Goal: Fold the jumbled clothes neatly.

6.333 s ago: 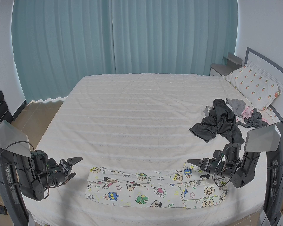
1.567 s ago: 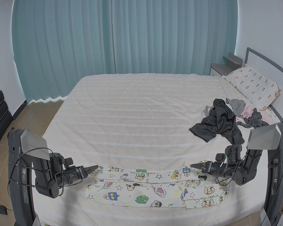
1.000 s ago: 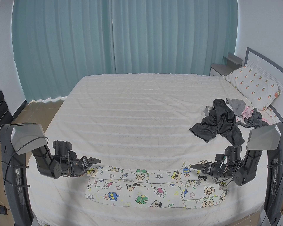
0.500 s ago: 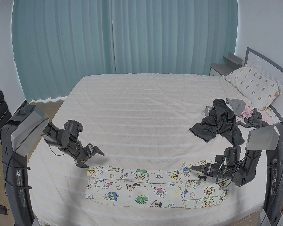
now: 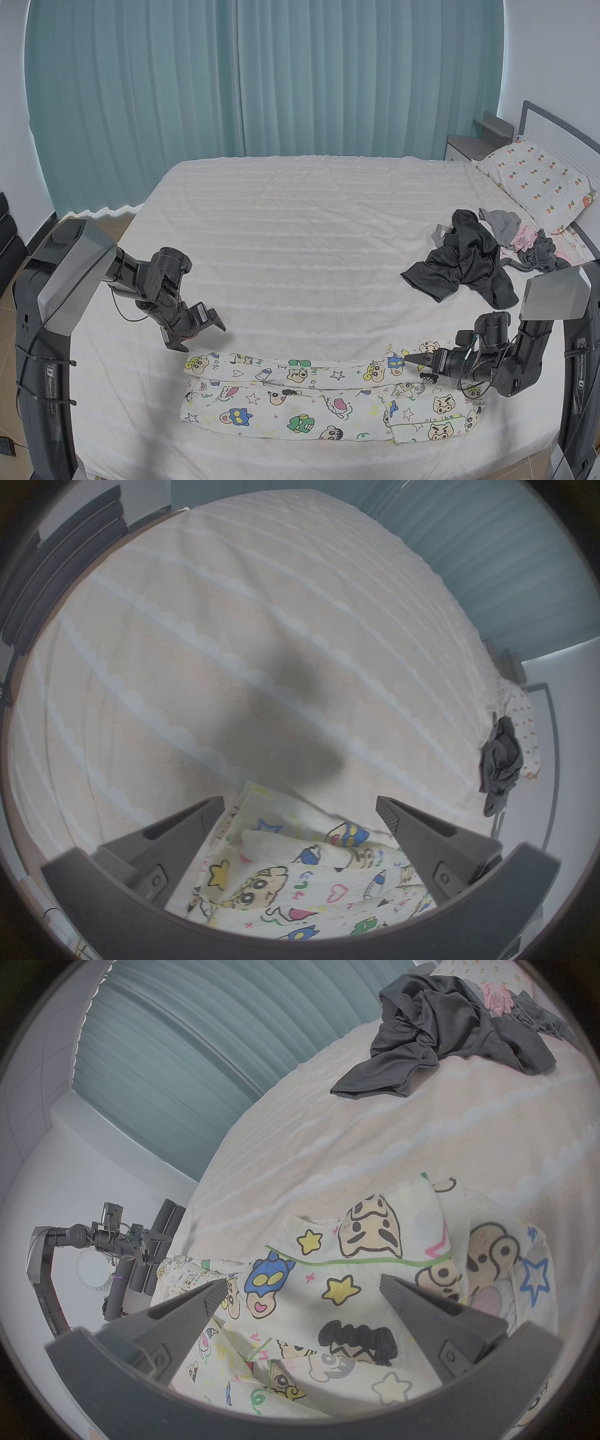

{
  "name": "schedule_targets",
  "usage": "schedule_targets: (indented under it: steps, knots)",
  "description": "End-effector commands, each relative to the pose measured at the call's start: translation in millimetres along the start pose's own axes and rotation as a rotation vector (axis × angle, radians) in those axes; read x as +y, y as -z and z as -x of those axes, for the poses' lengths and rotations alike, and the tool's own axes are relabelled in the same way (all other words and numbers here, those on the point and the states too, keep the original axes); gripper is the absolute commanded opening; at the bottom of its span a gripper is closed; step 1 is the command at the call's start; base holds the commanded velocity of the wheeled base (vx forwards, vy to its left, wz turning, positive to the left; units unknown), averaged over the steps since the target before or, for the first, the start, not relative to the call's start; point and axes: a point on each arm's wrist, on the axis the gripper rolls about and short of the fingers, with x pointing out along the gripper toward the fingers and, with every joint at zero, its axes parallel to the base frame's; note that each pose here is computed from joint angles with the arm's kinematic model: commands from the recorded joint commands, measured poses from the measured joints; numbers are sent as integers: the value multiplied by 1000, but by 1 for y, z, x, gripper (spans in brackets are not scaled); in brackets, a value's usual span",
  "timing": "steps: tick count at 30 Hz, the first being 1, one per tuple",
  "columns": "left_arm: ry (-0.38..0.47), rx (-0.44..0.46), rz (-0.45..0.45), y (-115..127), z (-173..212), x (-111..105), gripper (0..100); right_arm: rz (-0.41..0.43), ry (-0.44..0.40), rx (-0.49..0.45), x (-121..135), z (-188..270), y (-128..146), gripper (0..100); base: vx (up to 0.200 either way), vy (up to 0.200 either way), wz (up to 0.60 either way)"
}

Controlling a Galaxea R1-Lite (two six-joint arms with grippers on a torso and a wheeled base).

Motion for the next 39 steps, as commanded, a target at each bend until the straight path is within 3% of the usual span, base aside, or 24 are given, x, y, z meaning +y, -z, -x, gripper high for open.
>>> schedule_targets:
  steps: [1,5,6,12,21,27,35,39]
  knots:
    - [-8,14,-5,4,-5,0,100,1,-1,0,0,0,0,100,0,0,0]
    - [-9,16,-11,5,-5,-1,100,0,0,1,0,0,0,100,0,0,0]
    - [-10,17,-12,6,-6,-2,0,0,0,1,0,0,0,100,0,0,0]
    - [-62,-4,-22,10,-13,-3,0,0,0,1,0,0,0,100,0,0,0]
    - [-59,-29,2,7,-7,-4,0,0,0,1,0,0,0,100,0,0,0]
    - [32,-132,66,-2,15,-11,0,-1,1,2,0,0,0,100,0,0,0]
    - [165,-278,33,8,9,-3,0,0,0,1,0,0,0,100,0,0,0]
    - [282,-351,3,18,3,8,0,-1,1,2,0,0,0,100,0,0,0]
